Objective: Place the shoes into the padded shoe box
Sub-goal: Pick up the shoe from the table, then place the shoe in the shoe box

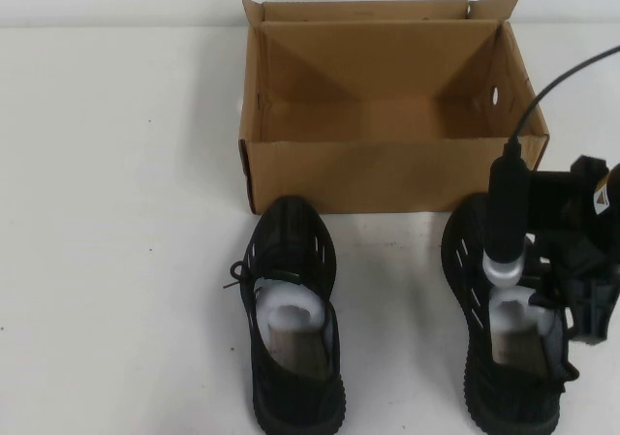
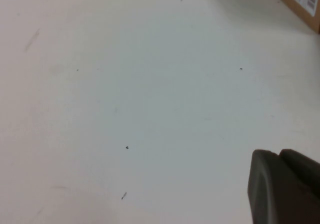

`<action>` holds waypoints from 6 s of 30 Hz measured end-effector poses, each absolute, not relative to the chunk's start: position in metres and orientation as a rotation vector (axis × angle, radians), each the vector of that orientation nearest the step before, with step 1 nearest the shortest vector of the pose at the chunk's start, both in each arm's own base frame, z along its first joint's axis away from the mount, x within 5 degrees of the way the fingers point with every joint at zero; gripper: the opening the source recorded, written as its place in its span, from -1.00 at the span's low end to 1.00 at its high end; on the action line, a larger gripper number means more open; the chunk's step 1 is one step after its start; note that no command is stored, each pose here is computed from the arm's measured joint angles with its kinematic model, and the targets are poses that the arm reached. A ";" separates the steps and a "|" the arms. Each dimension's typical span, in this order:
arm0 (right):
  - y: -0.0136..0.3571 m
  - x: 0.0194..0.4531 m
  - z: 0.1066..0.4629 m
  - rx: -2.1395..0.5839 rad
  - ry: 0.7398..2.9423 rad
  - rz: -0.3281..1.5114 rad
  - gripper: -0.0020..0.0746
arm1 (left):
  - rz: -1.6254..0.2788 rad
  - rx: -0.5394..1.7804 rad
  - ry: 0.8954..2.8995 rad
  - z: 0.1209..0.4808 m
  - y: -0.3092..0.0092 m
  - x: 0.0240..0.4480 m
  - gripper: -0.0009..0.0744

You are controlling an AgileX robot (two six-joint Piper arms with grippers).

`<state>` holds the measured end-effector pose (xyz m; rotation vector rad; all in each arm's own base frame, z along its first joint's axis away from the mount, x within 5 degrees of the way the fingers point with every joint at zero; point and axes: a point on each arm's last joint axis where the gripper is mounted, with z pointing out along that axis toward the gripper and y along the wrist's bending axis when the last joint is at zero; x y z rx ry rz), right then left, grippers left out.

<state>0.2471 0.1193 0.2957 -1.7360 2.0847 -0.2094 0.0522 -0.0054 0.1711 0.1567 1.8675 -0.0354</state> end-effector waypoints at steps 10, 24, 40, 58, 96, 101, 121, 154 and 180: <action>0.128 0.257 0.284 -1.766 2.045 -0.169 0.04 | -0.035 0.157 1.868 0.171 -0.005 0.052 -0.99; 0.129 0.263 0.274 -1.838 2.033 -0.189 -0.57 | -0.035 0.157 1.868 0.171 -0.005 0.052 -0.99; 0.126 0.237 0.311 -1.481 2.194 -0.180 -0.97 | -0.035 0.157 1.868 0.171 -0.005 0.052 -0.99; 0.148 0.212 0.380 -0.148 2.344 0.310 -0.97 | -0.035 0.157 1.868 0.171 -0.005 0.052 -0.99; 0.184 0.320 0.437 0.026 1.954 0.164 -0.97 | -0.035 0.157 1.868 0.171 -0.005 0.052 -0.99; 0.191 0.349 0.432 0.061 1.958 0.169 -0.97 | -0.035 0.157 1.868 0.171 -0.005 0.052 -0.99; 0.207 0.423 0.388 0.267 1.968 0.330 -0.97 | -0.035 0.157 1.868 0.171 -0.005 0.052 -0.99; 0.213 0.472 0.330 0.148 1.993 0.291 -0.97 | -0.035 0.157 1.868 0.171 -0.005 0.052 -0.99; 0.212 0.479 0.321 0.052 2.004 0.252 -0.97 | -0.035 0.157 1.868 0.171 -0.005 0.052 -0.99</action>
